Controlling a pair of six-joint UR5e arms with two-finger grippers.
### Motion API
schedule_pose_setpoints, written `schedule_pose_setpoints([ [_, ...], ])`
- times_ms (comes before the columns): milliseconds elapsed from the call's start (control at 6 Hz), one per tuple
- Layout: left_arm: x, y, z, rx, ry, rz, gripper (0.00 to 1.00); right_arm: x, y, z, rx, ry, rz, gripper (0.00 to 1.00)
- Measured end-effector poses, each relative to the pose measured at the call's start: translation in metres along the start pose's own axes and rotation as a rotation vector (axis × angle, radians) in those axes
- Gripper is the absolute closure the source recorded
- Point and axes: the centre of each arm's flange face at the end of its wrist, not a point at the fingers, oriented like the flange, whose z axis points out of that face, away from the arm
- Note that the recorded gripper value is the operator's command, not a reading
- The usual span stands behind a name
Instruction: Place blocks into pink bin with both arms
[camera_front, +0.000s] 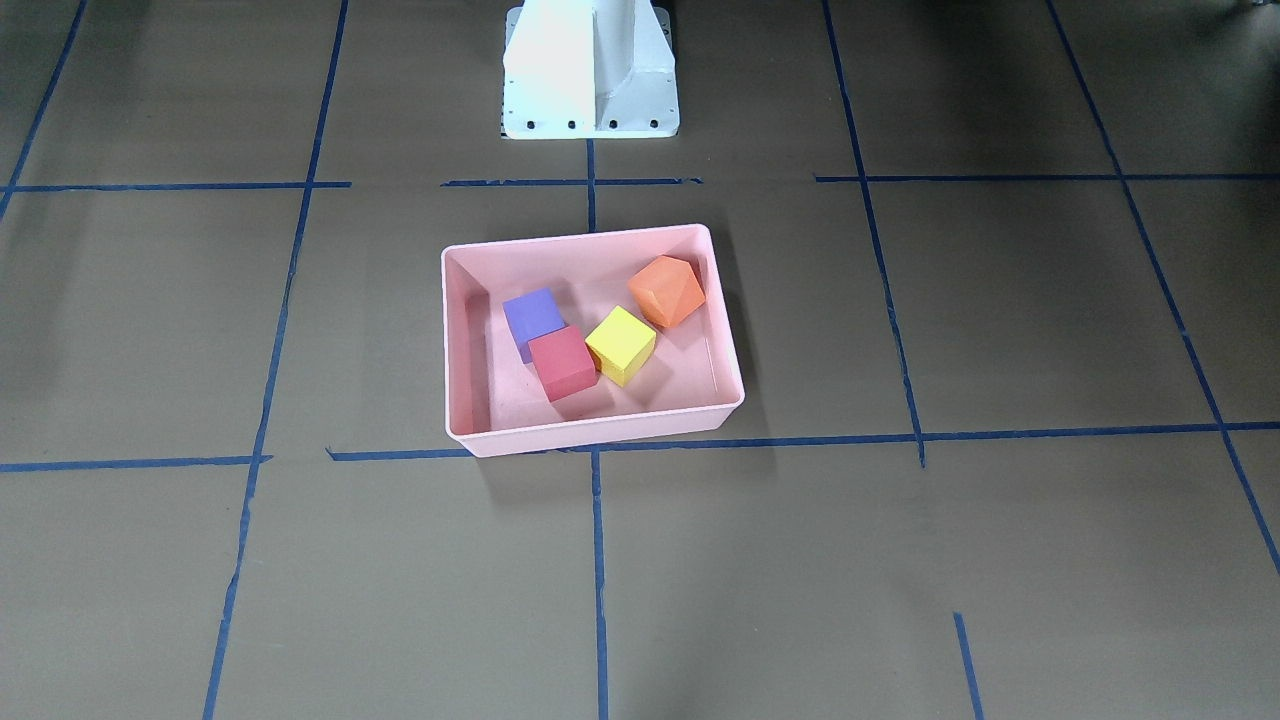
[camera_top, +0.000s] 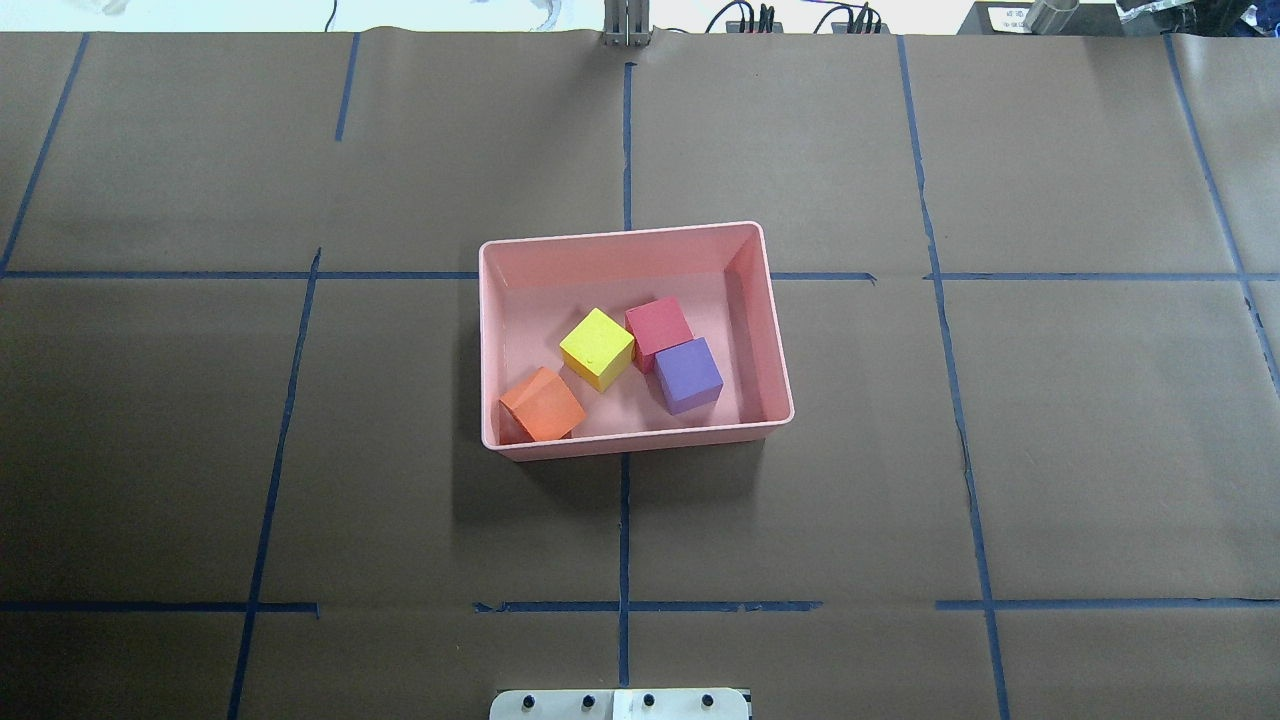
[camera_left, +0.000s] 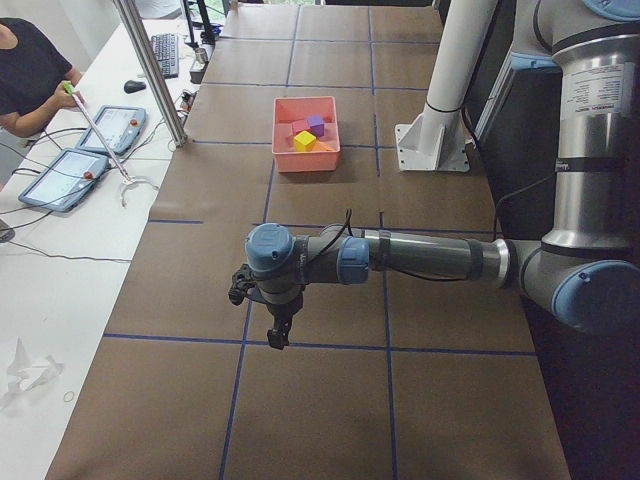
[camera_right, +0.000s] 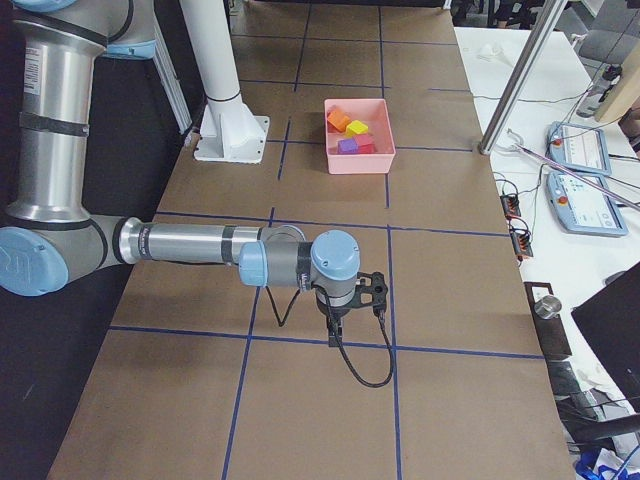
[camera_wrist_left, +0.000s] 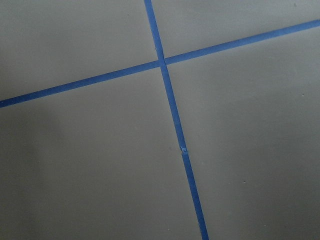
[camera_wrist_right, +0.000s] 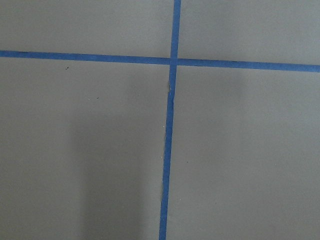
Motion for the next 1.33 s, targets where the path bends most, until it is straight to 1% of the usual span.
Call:
schedule_pose_setpoints([
  [333, 0.002, -0.001, -0.003, 0.009, -0.008, 0.013, 0.0, -0.011, -0.005, 0.004, -0.012, 0.001, -0.022, 0.0],
  [667, 0.002, -0.001, -0.003, 0.011, -0.009, 0.009, 0.0, -0.026, -0.012, 0.008, -0.055, 0.0, -0.022, 0.0],
  [833, 0.003, -0.001, -0.004, 0.013, -0.009, 0.009, 0.0, -0.036, -0.013, 0.002, -0.07, 0.01, -0.018, 0.0],
  [1167, 0.001, 0.0, -0.002, 0.007, -0.008, 0.003, 0.0, -0.041, -0.008, -0.006, -0.072, 0.065, -0.027, 0.0],
  [1333, -0.001, -0.001, -0.001, 0.005, -0.009, 0.002, 0.0, -0.041, -0.007, -0.006, -0.074, 0.071, -0.027, 0.0],
])
